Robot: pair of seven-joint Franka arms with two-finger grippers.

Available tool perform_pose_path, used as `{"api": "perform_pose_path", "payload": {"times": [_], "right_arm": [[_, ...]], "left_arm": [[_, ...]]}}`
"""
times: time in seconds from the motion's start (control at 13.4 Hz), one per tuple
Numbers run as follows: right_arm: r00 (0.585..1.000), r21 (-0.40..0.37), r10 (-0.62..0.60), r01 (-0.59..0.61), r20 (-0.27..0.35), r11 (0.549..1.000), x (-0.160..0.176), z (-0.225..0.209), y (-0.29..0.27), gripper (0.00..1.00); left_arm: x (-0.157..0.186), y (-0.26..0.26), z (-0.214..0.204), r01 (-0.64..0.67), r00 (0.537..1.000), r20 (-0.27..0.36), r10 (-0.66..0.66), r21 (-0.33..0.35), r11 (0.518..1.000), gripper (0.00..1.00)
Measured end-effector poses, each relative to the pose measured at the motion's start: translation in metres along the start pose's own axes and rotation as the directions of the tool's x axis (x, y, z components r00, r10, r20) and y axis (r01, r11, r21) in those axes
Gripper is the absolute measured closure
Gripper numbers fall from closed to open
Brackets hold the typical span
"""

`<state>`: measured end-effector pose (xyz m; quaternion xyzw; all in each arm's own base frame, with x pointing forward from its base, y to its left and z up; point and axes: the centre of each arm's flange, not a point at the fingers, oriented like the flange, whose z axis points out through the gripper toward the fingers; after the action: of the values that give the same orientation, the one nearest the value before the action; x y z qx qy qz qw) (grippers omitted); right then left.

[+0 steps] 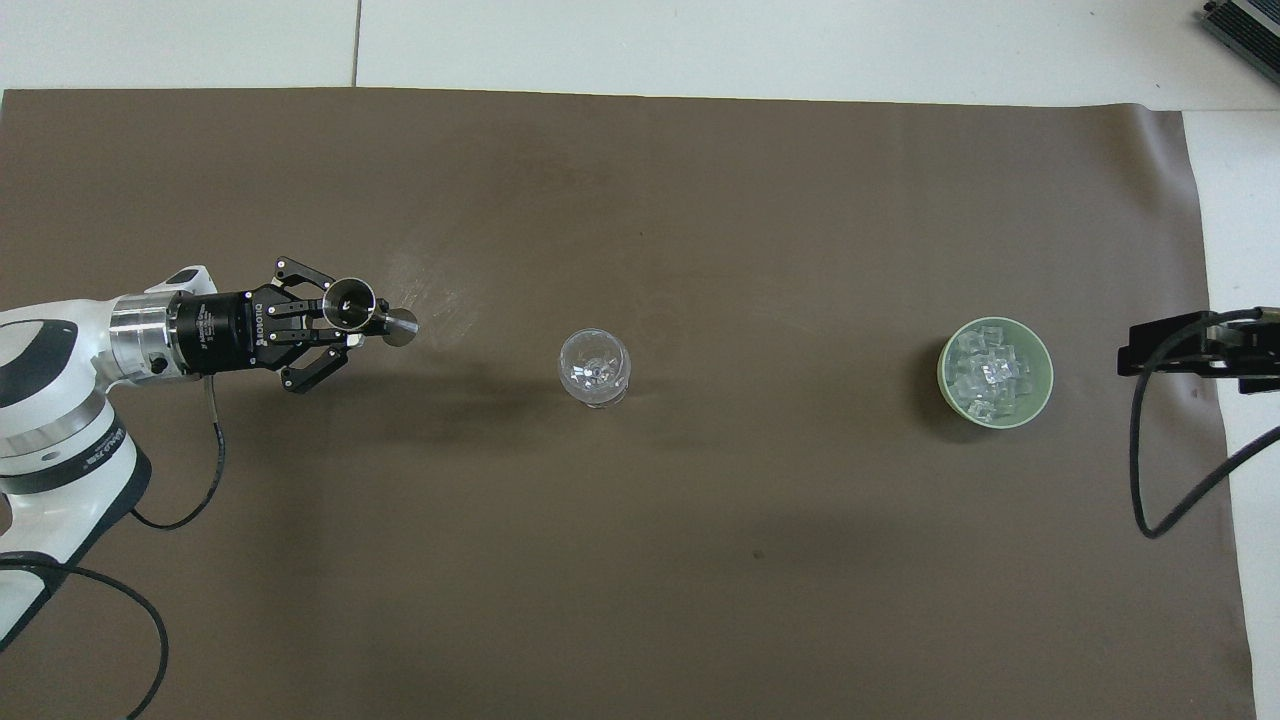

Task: Pour wine and add ice with both arms
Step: 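Carry the jigger with the left gripper over the wine glass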

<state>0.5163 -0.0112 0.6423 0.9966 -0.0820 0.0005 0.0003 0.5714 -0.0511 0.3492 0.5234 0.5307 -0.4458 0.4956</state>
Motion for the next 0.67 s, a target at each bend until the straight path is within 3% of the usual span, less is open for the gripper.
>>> {"api": "perform_pose_path", "payload": {"times": [0.67], "right_arm": [[1.000, 0.000, 0.000, 0.000, 0.000, 1.000, 0.000, 0.000, 0.000, 0.00]], "left_arm": [[-0.075, -0.008, 0.070, -0.068, 0.992, -0.107, 0.068, 0.008, 0.998, 0.80]]}}
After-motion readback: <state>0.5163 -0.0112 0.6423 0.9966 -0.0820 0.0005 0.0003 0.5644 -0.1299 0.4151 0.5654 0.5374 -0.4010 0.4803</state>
